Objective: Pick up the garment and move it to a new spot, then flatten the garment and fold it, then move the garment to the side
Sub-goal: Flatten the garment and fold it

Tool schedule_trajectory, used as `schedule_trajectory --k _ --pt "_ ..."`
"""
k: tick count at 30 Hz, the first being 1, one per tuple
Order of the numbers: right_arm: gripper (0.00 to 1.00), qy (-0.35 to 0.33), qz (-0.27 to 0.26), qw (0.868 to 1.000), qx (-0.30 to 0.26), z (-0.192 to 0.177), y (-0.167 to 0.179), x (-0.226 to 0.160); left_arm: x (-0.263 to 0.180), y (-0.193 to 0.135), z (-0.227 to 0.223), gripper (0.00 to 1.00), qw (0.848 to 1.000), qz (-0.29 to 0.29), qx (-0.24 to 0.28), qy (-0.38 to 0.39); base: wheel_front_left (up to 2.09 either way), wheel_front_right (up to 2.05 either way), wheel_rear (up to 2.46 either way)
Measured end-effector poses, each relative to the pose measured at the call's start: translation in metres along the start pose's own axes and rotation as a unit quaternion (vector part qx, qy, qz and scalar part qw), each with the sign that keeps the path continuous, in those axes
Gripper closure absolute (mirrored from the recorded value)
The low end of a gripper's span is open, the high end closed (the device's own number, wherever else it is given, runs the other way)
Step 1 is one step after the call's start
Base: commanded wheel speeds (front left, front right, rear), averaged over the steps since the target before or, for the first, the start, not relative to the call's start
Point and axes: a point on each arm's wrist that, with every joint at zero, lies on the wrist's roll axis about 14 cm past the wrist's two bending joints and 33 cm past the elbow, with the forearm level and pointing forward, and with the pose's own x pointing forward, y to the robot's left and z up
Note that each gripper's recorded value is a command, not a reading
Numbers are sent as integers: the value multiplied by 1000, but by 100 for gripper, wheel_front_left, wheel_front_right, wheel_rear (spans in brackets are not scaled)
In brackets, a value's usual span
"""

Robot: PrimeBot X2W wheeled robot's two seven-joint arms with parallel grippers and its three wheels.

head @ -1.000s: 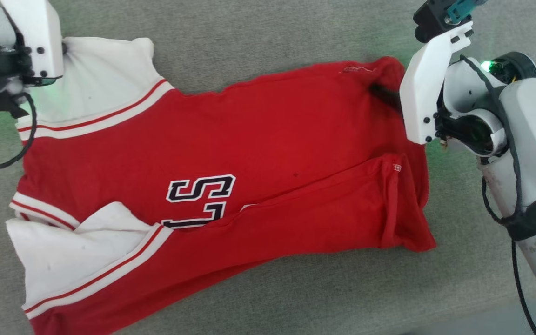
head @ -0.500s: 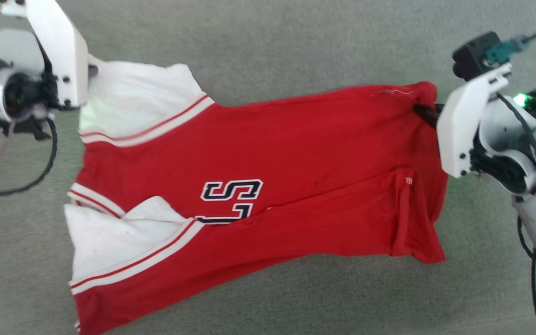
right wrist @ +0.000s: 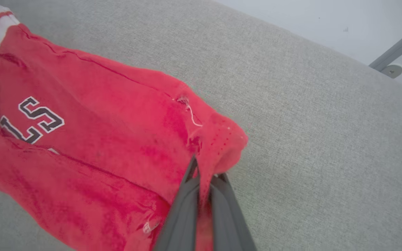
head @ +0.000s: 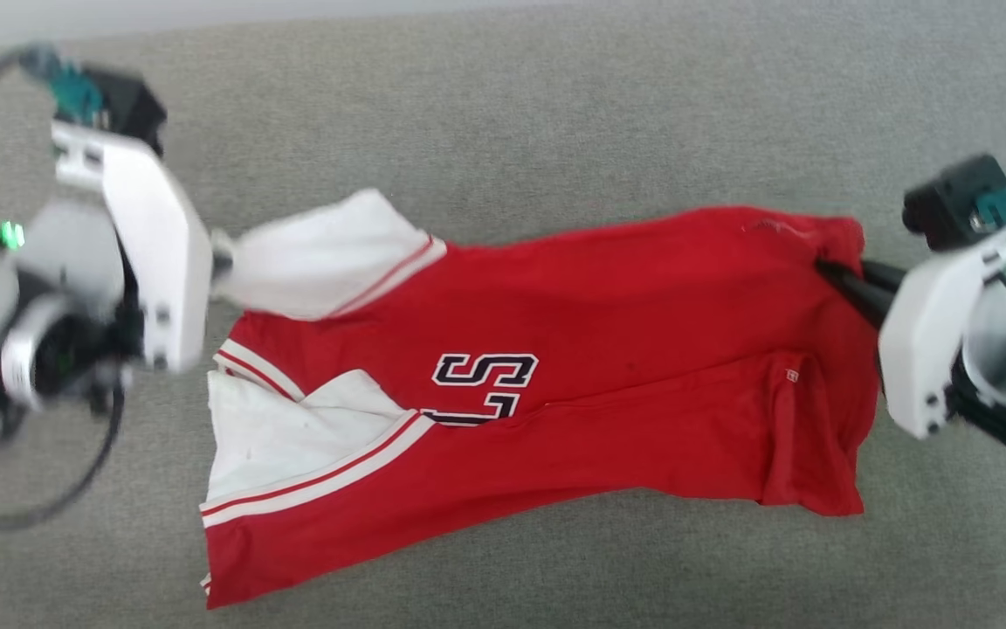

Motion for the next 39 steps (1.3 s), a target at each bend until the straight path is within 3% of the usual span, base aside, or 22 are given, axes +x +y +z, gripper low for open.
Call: schedule_trajectory --k 9,16,17,18,19,20,22,24,34,39 --pt "100 30 11 999 28 -41 8 -19 -19 -31 -85 100 997 -18 -26 75 0 0 0" --pt "100 77 9 994 75 -82 12 -13 2 -38 -134 100 990 -31 -64 125 0 0 0" --pt "95 84 12 993 82 -87 14 -11 7 -39 -136 100 989 -34 -75 126 0 0 0" --pt "60 89 14 992 86 -91 16 -9 11 -40 -139 100 987 -40 -86 129 0 0 0" --pt "14 91 15 992 89 -93 18 -8 16 -38 -142 100 987 -39 -87 130 0 0 0" --pt "0 91 17 991 92 -94 19 -6 19 -36 -143 69 987 -37 -93 126 0 0 0" --pt "0 85 16 992 95 -92 18 -3 25 -29 -142 60 987 -31 -104 117 0 0 0" --pt "0 83 17 991 99 -91 19 -4 28 -23 -136 0 989 -27 -108 93 0 0 0" --pt "0 30 12 991 133 -74 17 -26 13 -12 -100 0 993 -25 -108 -47 0 0 0" --pt "0 -23 -15 990 136 -59 8 -44 -2 -11 -78 0 984 -23 -97 -146 0 0 0"
